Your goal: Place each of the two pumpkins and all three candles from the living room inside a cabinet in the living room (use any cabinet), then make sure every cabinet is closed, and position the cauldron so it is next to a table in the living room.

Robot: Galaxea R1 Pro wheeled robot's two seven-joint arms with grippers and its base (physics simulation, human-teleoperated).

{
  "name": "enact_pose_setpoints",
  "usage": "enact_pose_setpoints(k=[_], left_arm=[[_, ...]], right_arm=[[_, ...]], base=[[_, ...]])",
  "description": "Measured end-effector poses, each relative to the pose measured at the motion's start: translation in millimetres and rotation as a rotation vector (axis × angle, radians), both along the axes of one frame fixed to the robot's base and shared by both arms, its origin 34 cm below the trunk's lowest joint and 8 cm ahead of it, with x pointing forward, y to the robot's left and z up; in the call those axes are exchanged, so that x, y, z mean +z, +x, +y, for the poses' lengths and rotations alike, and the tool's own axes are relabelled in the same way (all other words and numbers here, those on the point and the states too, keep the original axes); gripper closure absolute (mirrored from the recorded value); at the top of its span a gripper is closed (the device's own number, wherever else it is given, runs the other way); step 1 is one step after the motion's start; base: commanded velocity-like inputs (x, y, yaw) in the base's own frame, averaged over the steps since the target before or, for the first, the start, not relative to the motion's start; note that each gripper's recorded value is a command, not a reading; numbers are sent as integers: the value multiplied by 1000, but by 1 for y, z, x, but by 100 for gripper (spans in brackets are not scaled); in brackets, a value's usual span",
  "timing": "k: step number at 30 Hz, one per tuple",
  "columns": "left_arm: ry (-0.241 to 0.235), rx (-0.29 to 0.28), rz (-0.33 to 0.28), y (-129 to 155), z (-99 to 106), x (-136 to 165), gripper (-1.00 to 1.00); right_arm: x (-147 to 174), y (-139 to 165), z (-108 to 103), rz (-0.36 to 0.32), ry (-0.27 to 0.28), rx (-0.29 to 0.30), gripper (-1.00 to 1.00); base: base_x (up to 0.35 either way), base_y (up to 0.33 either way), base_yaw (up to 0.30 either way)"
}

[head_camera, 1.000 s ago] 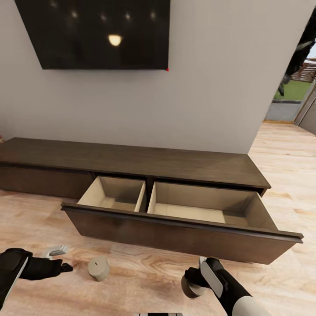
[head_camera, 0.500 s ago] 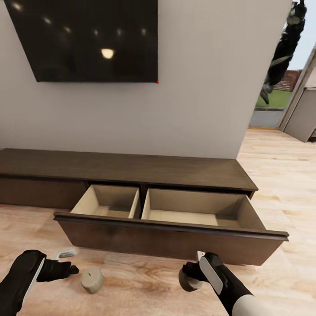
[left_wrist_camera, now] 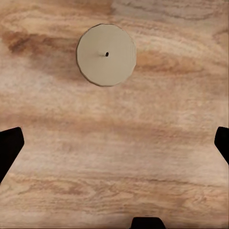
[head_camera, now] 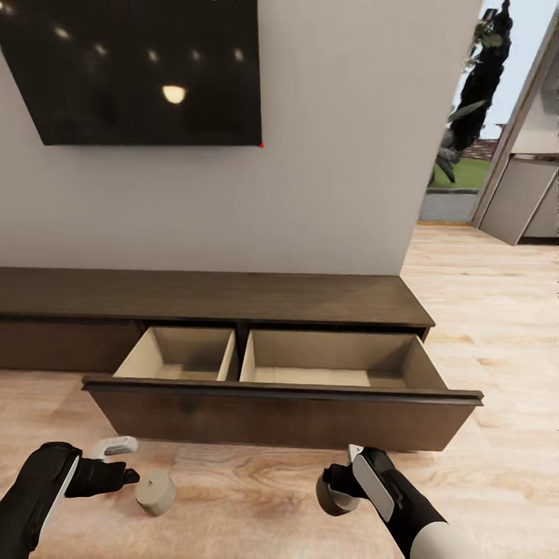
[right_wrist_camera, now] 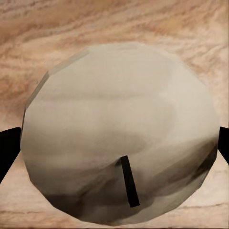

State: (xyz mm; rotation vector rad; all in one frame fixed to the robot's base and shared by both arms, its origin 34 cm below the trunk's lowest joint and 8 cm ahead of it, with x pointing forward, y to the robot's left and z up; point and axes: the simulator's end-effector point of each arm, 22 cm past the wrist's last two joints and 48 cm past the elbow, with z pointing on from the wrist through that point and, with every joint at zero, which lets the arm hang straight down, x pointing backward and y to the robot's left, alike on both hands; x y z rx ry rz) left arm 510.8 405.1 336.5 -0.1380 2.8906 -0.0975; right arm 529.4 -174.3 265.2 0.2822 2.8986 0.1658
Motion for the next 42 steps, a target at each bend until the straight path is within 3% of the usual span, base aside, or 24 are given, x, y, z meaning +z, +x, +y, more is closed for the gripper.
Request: enact_pose_setpoints(k=[5,10,16,19,26,29,35,42], left_arm=[[2,-1,-2,0,0,0,-100],[12,-18,-42,9,1,2,-100],[14,-22,-52,11,1,2,-100],[15,-22,-53,11,1,2,-100],[7,-27,-59,12,-5,1,-100],[6,-27,-60,12,-6,0,-100],[6,-27,-58,12,-6,0,-100],[5,-26,-52,10,-6,-3,-100]], right_arm=[[0,0,1,-1,1,1,100],[0,-2,4,10,7,8,100],[21,7,20,-13,55,44,100],[36,14,41,-44,136,71,100],[72,20,108,-121,455,154,100],[82,19,125,-135,528,181,100],[96,9,164,-141,597,247,100],[106,4,174,-113,627,273,100]], base=[[-60,0,-1],[-6,0,0],[0,0,0],[0,0,0],[0,0,0],[0,0,0],[0,0,0],[0,0,0]])
